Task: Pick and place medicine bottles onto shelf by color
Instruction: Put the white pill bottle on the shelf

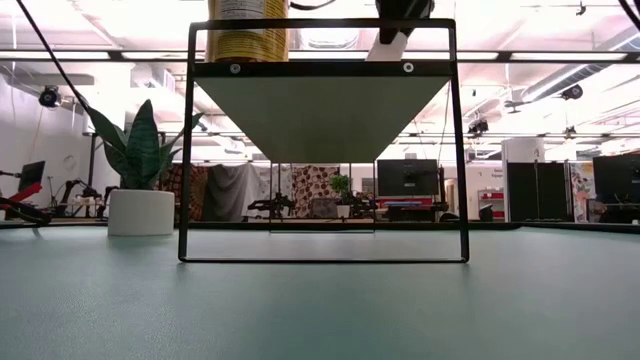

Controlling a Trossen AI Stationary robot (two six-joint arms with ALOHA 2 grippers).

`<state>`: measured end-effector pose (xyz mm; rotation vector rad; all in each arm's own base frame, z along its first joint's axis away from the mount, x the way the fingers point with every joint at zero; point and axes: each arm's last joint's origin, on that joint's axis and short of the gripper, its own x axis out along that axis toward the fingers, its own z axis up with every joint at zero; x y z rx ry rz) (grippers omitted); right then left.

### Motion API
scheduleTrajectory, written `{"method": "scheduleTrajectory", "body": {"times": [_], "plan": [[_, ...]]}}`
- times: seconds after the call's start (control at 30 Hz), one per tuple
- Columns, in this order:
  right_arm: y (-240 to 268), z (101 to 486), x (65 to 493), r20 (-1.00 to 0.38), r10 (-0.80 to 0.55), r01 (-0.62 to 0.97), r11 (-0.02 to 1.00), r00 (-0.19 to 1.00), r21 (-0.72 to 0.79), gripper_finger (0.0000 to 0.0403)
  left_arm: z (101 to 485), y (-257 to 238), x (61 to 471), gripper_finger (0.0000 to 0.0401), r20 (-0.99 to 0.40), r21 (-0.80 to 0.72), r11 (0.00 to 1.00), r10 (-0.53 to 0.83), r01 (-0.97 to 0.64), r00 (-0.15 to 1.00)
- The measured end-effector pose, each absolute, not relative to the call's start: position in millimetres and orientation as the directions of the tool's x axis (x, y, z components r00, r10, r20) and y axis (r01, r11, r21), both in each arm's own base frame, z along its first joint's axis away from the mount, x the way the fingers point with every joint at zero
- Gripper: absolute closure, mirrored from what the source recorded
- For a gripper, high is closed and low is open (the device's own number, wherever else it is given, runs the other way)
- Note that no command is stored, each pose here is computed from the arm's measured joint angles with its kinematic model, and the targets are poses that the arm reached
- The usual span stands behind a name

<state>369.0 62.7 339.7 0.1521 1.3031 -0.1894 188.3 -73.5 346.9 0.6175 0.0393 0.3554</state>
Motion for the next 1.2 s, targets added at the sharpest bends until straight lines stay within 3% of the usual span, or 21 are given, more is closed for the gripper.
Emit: {"method": "scheduleTrajectory", "body": {"times": [0.3, 0.5, 0.8, 1.03, 1.2], "plan": [[63, 341, 371, -0.959, -0.058, 0.226, 0.974, 0.276, 0.007, 0.0187, 347, -74, 188, 0.0223, 0.069, 0.574, 0.756, 0.337, -0.314, 0.939], [63, 355, 369, -0.949, -0.051, 0.217, 0.976, 0.311, 0.019, 0.0178, 347, -74, 188, 0.0223, 0.069, 0.574, 0.756, 0.337, -0.314, 0.939], [72, 373, 337, -0.958, -0.109, 0.241, 0.969, 0.264, -0.044, 0.0172, 346, -74, 188, 0.0223, 0.062, 0.566, 0.764, 0.336, -0.311, 0.94], [68, 355, 293, -0.958, -0.211, 0.363, 0.923, 0.193, -0.13, 0.0159, 345, -74, 188, 0.0223, 0.06, 0.561, 0.767, 0.336, -0.311, 0.94], [59, 318, 257, -0.965, -0.175, 0.199, 0.971, 0.194, -0.136, 0.0167, 345, -74, 188, 0.0223, 0.061, 0.56, 0.768, 0.336, -0.311, 0.94]]}}
